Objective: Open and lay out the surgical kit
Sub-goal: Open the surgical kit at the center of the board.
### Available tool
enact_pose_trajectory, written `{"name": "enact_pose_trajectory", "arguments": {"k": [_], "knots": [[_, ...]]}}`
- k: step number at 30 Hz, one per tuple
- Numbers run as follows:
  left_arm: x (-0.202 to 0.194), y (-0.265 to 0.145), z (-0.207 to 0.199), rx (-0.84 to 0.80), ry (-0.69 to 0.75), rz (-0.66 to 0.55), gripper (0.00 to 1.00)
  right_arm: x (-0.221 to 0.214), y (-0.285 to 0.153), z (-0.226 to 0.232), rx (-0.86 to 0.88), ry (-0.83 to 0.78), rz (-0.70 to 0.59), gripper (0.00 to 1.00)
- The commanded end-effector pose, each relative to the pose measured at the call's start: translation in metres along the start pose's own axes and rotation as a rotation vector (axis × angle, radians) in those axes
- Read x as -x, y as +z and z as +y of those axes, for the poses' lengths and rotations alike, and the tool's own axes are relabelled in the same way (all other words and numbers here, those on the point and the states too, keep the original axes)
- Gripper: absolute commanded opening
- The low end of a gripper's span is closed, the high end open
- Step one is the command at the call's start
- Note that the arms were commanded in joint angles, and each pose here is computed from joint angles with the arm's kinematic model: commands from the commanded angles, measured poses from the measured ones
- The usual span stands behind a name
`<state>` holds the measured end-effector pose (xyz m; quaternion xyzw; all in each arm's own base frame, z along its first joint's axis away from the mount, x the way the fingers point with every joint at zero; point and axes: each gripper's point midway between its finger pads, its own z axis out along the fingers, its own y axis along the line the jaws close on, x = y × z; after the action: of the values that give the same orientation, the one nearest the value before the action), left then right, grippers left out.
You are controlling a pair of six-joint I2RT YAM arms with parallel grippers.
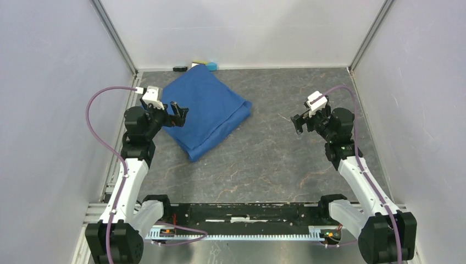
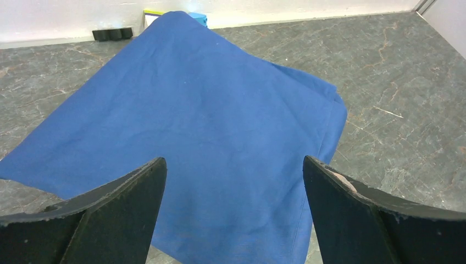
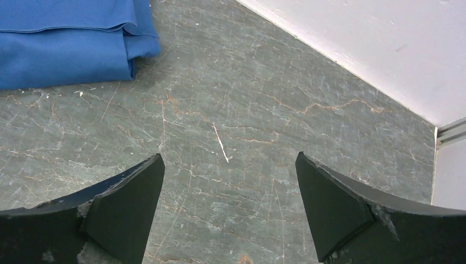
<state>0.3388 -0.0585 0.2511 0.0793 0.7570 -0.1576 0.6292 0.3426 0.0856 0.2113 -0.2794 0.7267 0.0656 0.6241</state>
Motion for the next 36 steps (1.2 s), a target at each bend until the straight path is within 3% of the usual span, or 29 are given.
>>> {"name": "enact_pose_trajectory", "arguments": {"k": [1, 13, 17, 23, 31, 36], "knots": [[0.012, -0.002, 0.001, 0.013, 0.003, -0.048, 1.00, 0.012, -0.002, -0.006, -0.028, -0.024, -0.044, 0.97], [0.012, -0.004, 0.002, 0.018, 0.016, -0.041, 1.00, 0.014, -0.003, -0.007, -0.025, -0.032, -0.048, 0.97], [0.005, -0.008, -0.010, -0.075, 0.140, 0.037, 1.00, 0.017, 0.002, 0.010, 0.070, -0.037, -0.058, 0.97], [-0.013, -0.012, -0.014, -0.131, 0.248, 0.118, 1.00, 0.027, 0.039, 0.046, 0.136, -0.043, -0.034, 0.97], [-0.040, -0.011, -0.035, -0.259, 0.253, 0.186, 1.00, 0.045, 0.106, 0.114, 0.368, 0.011, -0.041, 0.97], [-0.071, -0.019, -0.048, -0.359, 0.359, 0.341, 1.00, 0.031, 0.136, 0.144, 0.466, 0.061, -0.002, 0.98]]}}
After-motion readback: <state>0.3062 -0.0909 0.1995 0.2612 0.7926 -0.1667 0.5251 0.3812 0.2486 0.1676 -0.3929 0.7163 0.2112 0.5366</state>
